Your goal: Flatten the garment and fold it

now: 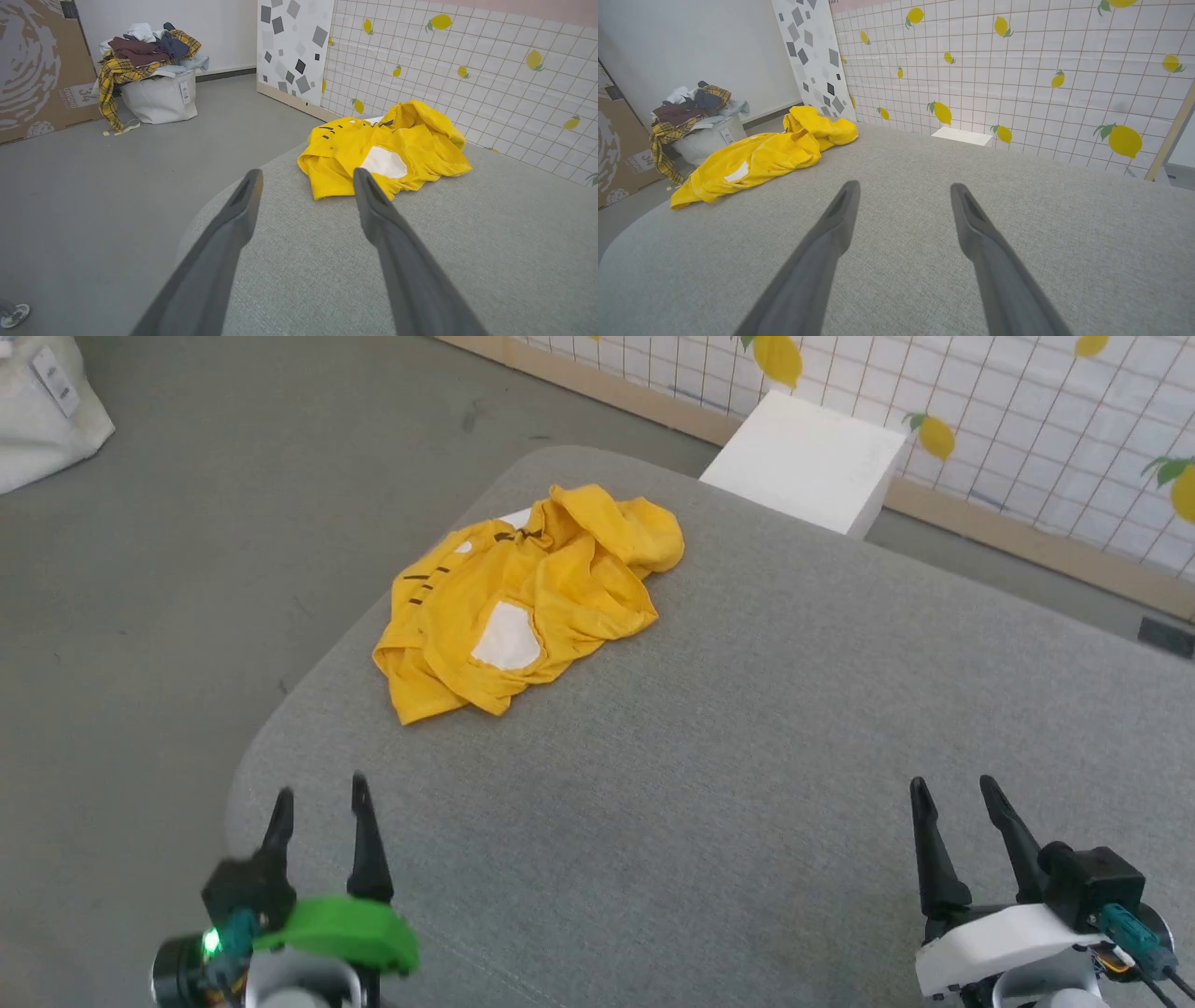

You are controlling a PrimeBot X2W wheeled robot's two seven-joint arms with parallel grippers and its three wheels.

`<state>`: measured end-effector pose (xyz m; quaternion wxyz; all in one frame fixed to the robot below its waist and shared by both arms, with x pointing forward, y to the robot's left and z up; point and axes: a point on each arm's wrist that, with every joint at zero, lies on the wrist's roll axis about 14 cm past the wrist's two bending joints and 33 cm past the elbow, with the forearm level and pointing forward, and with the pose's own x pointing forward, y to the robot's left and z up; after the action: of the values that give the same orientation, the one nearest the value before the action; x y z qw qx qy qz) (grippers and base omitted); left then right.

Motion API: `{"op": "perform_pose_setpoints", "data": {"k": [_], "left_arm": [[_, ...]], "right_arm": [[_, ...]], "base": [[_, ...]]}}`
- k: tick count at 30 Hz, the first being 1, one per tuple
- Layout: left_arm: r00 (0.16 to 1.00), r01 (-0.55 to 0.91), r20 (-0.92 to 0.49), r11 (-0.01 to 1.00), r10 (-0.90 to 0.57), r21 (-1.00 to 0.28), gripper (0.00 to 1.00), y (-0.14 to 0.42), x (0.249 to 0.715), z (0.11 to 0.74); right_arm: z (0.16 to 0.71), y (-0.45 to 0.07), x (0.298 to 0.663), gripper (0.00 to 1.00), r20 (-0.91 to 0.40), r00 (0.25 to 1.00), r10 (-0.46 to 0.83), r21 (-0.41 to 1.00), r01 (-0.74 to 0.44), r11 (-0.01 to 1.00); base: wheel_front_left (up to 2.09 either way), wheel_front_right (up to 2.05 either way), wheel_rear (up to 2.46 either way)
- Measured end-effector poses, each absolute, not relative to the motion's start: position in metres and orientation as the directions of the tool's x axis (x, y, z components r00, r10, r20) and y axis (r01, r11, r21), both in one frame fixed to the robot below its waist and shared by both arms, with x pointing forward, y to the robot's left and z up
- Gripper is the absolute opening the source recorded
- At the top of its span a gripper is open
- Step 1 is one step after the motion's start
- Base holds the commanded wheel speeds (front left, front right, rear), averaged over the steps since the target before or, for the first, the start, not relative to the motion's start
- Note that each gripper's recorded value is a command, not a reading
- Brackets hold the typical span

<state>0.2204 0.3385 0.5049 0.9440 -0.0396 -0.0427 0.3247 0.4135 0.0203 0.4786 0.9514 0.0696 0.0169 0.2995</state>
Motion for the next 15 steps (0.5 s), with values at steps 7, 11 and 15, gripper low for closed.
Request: {"op": "perform_pose_setpoints", "data": {"k": [7,11,15], "left_arm": [[0.847,-0.493,0.141,0.856,0.513,-0.153,1.0,0.351,0.295,0.553],[0.884,-0.434,0.097,0.88,0.457,-0.194,1.0,0.357,0.349,0.569],[0.911,-0.411,-0.061,0.884,0.408,-0.223,1.0,0.359,0.396,0.552]], "right_arm": [[0.477,0.015,0.424,1.0,-0.005,0.828,0.56,0.116,-0.556,0.823],[0.475,0.005,0.435,1.0,-0.016,0.845,0.535,0.092,-0.532,0.842],[0.47,-0.012,0.445,1.0,-0.03,0.868,0.496,0.077,-0.492,0.867]], "base": [[0.0,0.0,0.0],[0.0,0.0,0.0],[0.0,0.0,0.0]]}}
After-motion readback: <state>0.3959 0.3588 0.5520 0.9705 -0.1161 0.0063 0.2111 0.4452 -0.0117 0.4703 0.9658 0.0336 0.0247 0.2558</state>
